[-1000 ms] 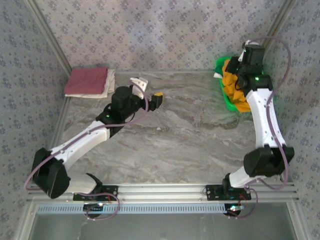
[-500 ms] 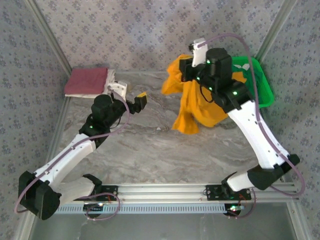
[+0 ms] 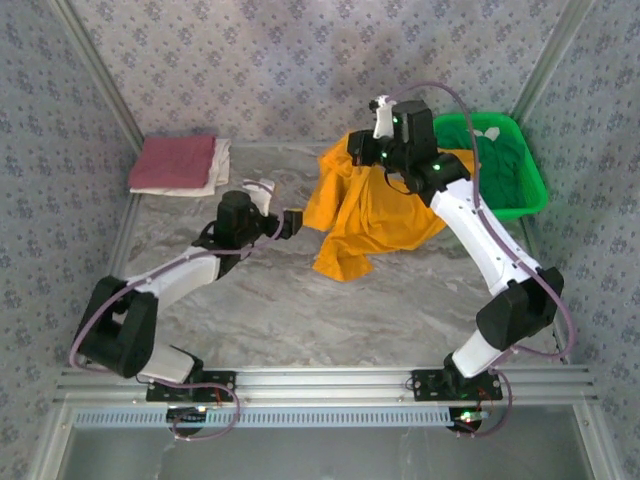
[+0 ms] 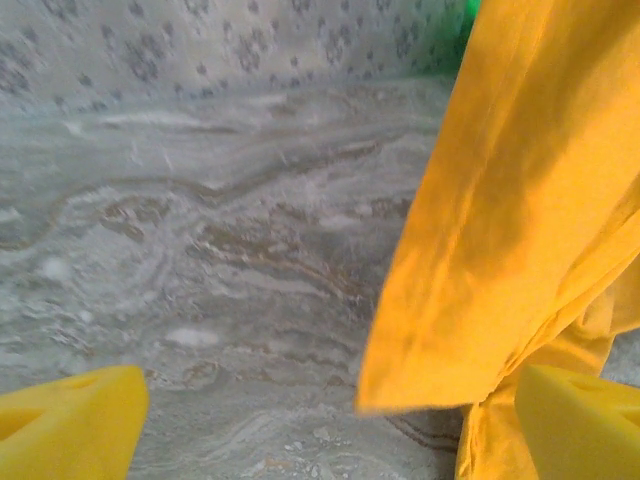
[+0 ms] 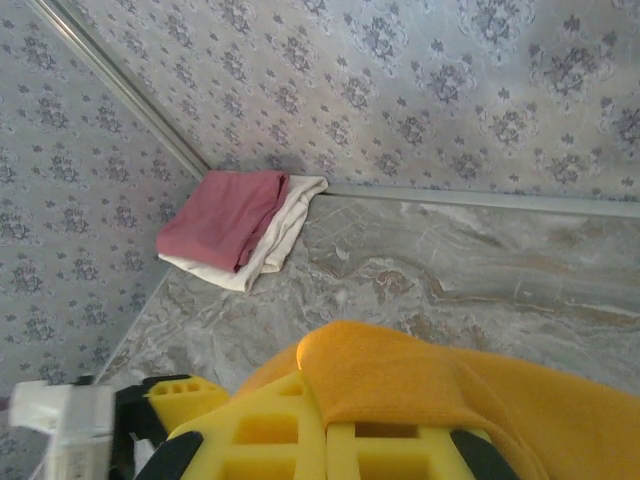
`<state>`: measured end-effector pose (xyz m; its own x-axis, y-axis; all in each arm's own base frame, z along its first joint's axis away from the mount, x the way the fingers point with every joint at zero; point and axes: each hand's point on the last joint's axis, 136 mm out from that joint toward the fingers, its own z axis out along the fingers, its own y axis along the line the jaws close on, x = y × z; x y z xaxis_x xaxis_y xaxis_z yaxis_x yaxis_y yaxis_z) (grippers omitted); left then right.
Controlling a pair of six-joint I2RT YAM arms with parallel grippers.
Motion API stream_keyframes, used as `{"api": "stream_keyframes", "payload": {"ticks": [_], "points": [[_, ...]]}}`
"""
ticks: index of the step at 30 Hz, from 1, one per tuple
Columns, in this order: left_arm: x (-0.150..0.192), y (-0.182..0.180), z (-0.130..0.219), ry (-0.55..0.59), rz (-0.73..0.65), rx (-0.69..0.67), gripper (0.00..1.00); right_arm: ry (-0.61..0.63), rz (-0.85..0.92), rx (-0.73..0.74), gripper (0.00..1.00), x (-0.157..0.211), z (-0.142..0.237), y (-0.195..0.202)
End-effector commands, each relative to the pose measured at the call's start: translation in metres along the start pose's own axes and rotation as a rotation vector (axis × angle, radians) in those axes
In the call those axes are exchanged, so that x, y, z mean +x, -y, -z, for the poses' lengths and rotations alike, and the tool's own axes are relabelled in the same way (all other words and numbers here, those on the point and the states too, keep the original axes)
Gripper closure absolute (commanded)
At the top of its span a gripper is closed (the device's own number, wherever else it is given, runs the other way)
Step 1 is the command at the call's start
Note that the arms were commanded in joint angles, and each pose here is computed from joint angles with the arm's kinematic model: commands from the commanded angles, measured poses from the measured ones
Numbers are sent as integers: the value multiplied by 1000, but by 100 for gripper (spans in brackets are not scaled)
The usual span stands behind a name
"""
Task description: Fold and stack the t-shirts
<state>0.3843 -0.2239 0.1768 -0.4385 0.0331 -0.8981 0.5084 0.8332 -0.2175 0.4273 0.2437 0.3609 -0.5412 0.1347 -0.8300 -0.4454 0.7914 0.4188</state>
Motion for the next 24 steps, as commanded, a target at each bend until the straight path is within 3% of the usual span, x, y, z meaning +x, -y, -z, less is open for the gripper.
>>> {"api": "stream_keyframes", "payload": {"ticks": [1, 5, 8, 14, 15, 17, 18, 22, 24], "points": [[-25, 28, -11, 80, -47, 122, 6, 22, -13, -70, 100, -5, 11, -15], [-33, 47, -13, 117, -107, 163, 9, -17, -18, -103, 100, 9, -2, -16], [-46, 49, 5, 209, -103, 162, 10, -77, -8, -173, 100, 24, -23, -33], [-51, 16, 66, 368, -52, -9, 12, -220, 0, -284, 98, 58, -86, -79], [-49, 11, 75, 381, -46, -37, 12, -234, -3, -301, 95, 62, -95, -87], [-40, -2, 90, 370, -40, -99, 11, -264, -21, -322, 76, 68, -113, -99], [-36, -7, 95, 356, -41, -121, 11, -276, -28, -333, 73, 70, -118, -103], [-19, -25, 104, 283, -21, -194, 10, -274, -20, -325, 51, 69, -114, -96], [-13, -29, 102, 255, -20, -203, 8, -230, 1, -273, 49, 65, -104, -78]]}}
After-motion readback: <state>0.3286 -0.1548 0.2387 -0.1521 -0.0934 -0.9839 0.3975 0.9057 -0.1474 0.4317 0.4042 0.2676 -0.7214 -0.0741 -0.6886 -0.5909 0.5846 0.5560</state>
